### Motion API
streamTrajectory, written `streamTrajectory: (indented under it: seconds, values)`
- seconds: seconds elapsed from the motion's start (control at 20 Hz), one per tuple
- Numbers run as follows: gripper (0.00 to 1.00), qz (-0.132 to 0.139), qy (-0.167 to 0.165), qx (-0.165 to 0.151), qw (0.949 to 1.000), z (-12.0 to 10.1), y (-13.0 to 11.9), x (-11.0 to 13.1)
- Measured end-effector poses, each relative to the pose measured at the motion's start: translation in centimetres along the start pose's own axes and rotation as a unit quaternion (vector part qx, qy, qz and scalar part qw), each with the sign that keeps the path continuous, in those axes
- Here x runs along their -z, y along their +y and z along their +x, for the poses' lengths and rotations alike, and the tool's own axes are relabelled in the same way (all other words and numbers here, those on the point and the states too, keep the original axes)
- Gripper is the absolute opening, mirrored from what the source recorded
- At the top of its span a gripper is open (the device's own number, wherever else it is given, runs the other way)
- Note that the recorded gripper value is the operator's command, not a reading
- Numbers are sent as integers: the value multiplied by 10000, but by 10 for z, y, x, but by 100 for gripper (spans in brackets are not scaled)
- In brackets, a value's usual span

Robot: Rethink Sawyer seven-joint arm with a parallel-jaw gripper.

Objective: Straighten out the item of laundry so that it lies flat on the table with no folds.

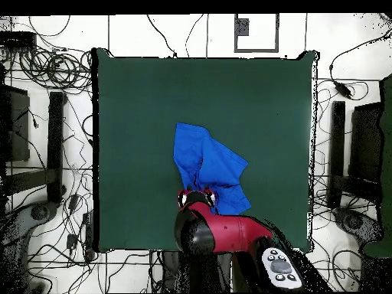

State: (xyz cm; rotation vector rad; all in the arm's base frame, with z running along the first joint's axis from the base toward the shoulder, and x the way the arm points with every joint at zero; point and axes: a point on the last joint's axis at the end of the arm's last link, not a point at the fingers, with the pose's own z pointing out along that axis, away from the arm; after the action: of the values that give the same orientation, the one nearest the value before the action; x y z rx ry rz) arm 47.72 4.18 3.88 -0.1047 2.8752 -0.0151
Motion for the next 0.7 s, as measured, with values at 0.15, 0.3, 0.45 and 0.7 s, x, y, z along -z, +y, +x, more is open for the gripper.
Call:
streamTrajectory:
  seconds: [0.15, 0.3, 0.45, 0.7]
  values:
    - [100, 22, -12, 18, 10000, -1, 0, 1]
    - [100, 33, -6, 34, 10000, 0, 1, 0]
    - [100, 39, 9, 46, 10000, 0, 1, -2]
    - [100, 46, 6, 76, 10000, 0, 3, -3]
